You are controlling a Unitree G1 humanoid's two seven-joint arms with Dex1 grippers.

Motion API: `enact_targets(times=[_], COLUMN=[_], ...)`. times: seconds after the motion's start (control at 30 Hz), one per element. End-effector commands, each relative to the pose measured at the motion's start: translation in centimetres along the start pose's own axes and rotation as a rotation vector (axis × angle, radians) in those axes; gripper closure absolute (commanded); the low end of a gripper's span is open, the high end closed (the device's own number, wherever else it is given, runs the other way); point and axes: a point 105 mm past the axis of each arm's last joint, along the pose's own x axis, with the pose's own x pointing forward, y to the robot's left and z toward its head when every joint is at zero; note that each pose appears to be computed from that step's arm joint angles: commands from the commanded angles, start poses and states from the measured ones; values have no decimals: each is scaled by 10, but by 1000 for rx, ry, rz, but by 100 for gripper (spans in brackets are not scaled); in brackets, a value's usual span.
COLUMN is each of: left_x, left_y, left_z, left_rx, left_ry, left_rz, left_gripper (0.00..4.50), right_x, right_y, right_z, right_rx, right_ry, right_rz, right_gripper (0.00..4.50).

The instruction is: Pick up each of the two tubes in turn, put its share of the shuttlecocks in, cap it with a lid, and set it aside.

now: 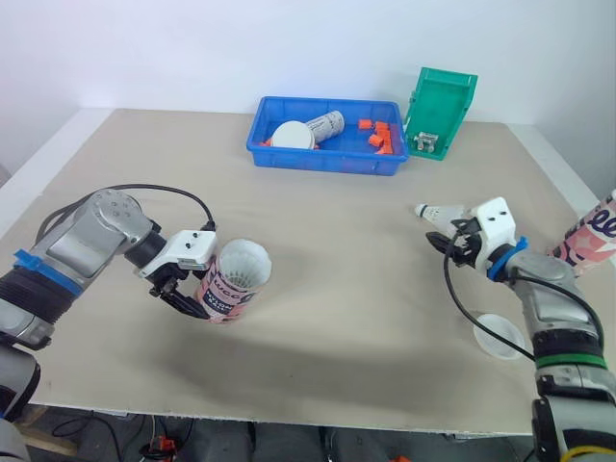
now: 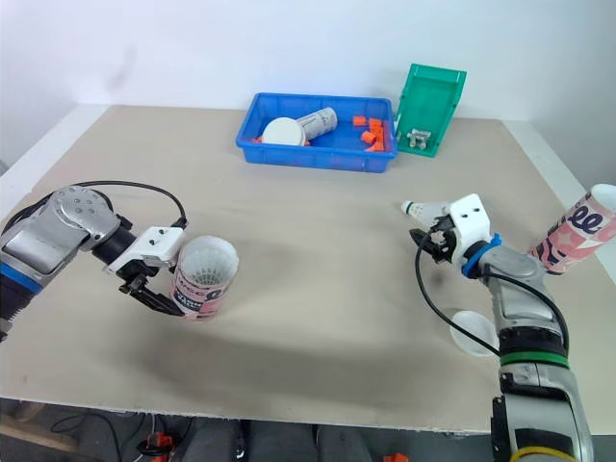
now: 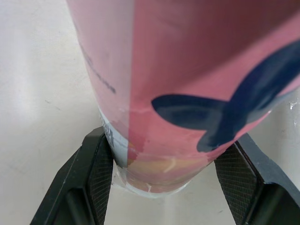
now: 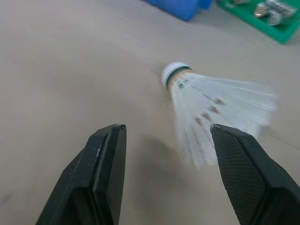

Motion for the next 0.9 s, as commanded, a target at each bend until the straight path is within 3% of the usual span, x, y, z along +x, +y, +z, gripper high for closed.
enact_targets(times=[0.03,0.1,0.33,0.5,0.63,0.8,0.9], left_x=[-8,-8,-10,-10,-10,-8,-8], left_y=[2,1,-1,-2,-2,-1,1], left_z=[2,1,1,-1,0,1,1], left_rx=[12,12,9,6,9,13,16], left_ry=[11,13,14,16,16,17,17], left_rz=[28,30,35,36,34,30,29], left_gripper=[162,162,162,162,162,162,162], right_x=[13,20,16,0,-18,-52,-84], right_y=[-7,-9,-10,-6,15,111,184], right_z=[12,18,28,45,88,151,181], right_rx=[-34,-24,-33,-93,-206,-458,-616], right_ry=[-19,-30,-93,-181,-308,-477,-622], right_rz=[-17,-21,31,83,174,560,872], right_gripper=[138,138,442,442,442,442,442])
